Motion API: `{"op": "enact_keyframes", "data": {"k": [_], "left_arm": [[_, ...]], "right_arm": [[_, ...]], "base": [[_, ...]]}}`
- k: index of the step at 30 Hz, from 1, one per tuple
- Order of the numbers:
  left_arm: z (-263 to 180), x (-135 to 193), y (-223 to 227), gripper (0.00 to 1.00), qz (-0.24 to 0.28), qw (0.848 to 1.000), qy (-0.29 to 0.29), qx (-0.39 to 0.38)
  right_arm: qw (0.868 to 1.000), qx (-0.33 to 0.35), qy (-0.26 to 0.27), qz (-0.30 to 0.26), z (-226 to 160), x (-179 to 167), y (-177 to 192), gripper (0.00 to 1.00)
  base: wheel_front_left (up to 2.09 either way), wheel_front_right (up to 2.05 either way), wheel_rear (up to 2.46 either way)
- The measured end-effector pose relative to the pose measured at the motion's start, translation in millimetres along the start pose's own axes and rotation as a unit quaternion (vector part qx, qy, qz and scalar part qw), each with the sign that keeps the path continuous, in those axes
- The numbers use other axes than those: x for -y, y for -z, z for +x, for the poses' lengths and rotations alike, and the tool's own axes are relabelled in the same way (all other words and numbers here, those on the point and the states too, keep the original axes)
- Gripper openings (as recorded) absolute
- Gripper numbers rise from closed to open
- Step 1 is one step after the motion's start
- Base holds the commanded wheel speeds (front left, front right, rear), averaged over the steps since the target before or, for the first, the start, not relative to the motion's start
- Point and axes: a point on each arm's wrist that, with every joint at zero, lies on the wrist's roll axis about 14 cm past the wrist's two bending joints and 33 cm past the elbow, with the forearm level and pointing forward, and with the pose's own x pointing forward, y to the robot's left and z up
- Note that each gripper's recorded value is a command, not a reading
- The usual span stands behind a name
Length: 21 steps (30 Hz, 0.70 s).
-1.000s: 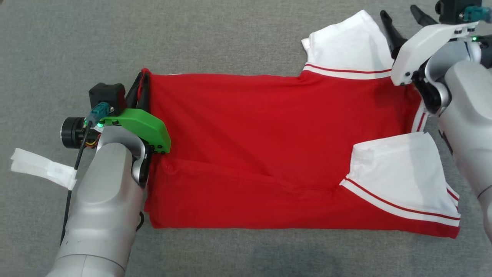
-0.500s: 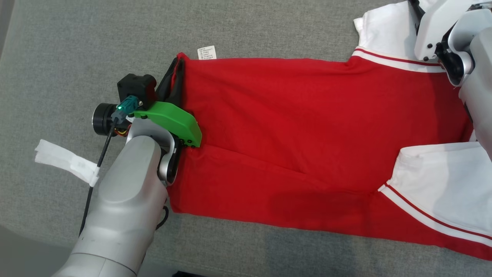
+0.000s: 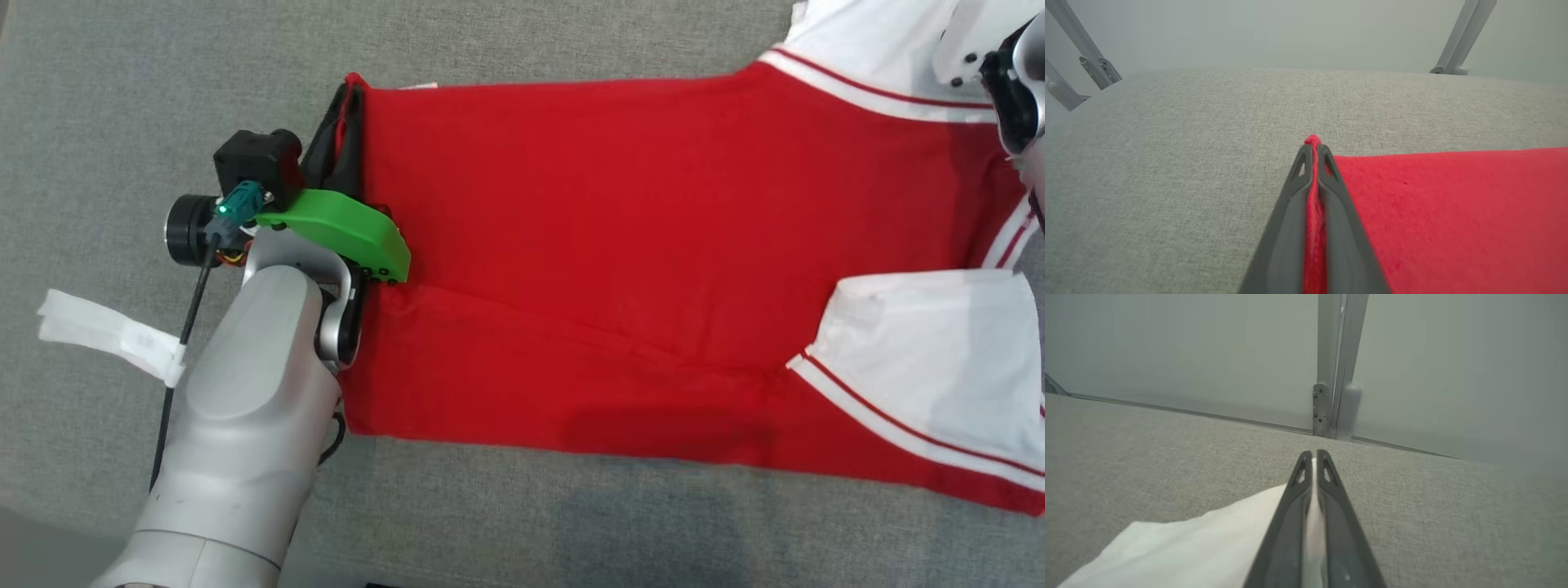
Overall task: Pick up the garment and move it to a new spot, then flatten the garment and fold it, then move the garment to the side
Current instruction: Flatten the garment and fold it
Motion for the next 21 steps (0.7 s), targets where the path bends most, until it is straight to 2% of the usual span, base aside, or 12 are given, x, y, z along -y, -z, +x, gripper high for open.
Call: {"op": "enact_keyframes", "data": {"k": [2,7,17,21], "left_arm": [[4,0,-8,0.00,0.007,1.000,0.003,0.010],[9,3,-22,0.00,0.010,1.000,0.014,0.026],[-14,4,-3,0.00,0.004,1.000,0.026,0.002],[-33,3,9,0.00,-0.006,1.000,0.020,-0.011]], "right_arm": [[0.999,0.038,0.011,0.010,-3,8,-20,0.00],[0.997,0.070,0.024,0.019,-16,16,-39,0.00],[0.991,0.115,-0.010,0.066,-64,-9,-45,0.00],[0.989,0.117,-0.014,0.088,-96,-10,-30,0.00]], "base": [[0.00,0.00,0.00],[0.00,0.00,0.00],[0.00,0.00,0.00],[0.00,0.00,0.00]]}}
